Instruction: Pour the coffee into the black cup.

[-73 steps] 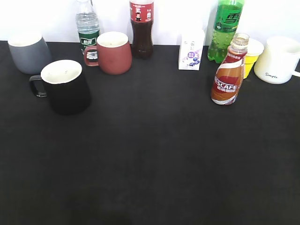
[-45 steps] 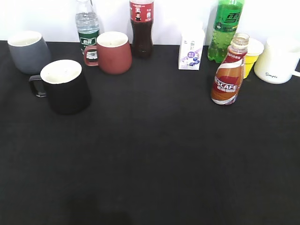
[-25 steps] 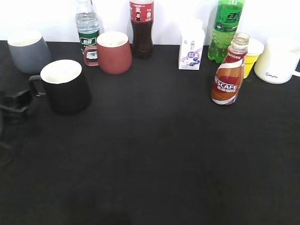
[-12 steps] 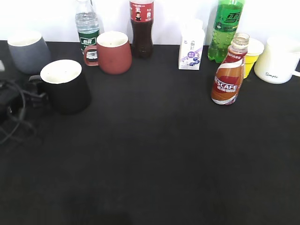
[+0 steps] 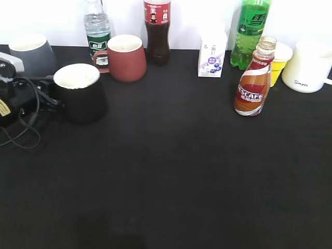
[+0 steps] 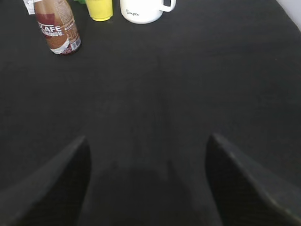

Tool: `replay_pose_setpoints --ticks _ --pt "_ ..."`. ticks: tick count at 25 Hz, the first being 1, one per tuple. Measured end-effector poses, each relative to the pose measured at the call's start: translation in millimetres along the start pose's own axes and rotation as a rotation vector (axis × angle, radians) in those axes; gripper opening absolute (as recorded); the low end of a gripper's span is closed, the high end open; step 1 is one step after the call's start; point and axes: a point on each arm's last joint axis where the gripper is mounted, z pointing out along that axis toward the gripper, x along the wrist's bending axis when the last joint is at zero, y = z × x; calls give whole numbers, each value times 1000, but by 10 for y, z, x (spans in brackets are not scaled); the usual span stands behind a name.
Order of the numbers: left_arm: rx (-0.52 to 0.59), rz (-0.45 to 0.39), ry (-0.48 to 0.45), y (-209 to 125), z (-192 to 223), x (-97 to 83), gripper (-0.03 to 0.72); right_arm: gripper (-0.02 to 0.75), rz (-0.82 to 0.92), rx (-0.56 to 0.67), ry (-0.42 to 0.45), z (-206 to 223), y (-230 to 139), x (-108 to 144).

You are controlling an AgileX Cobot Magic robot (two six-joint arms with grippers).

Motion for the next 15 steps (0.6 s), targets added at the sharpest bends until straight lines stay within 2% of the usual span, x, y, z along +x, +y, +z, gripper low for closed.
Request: replay_pose_setpoints --ticks 3,5,7,12,15 --pt "-29 16 -113 249 -38 -115 68 589 0 0 0 0 0 0" --pt "-88 32 -145 511 -93 -165 67 589 0 0 0 0 0 0" --pt "-124 15 -161 675 -120 -219 67 589 0 0 0 0 0 0" --pt "-115 -33 -237 688 90 -692 66 589 0 0 0 0 0 0" --pt "-113 -28 -284 678 188 -835 66 587 -1 0 -1 0 0 -1"
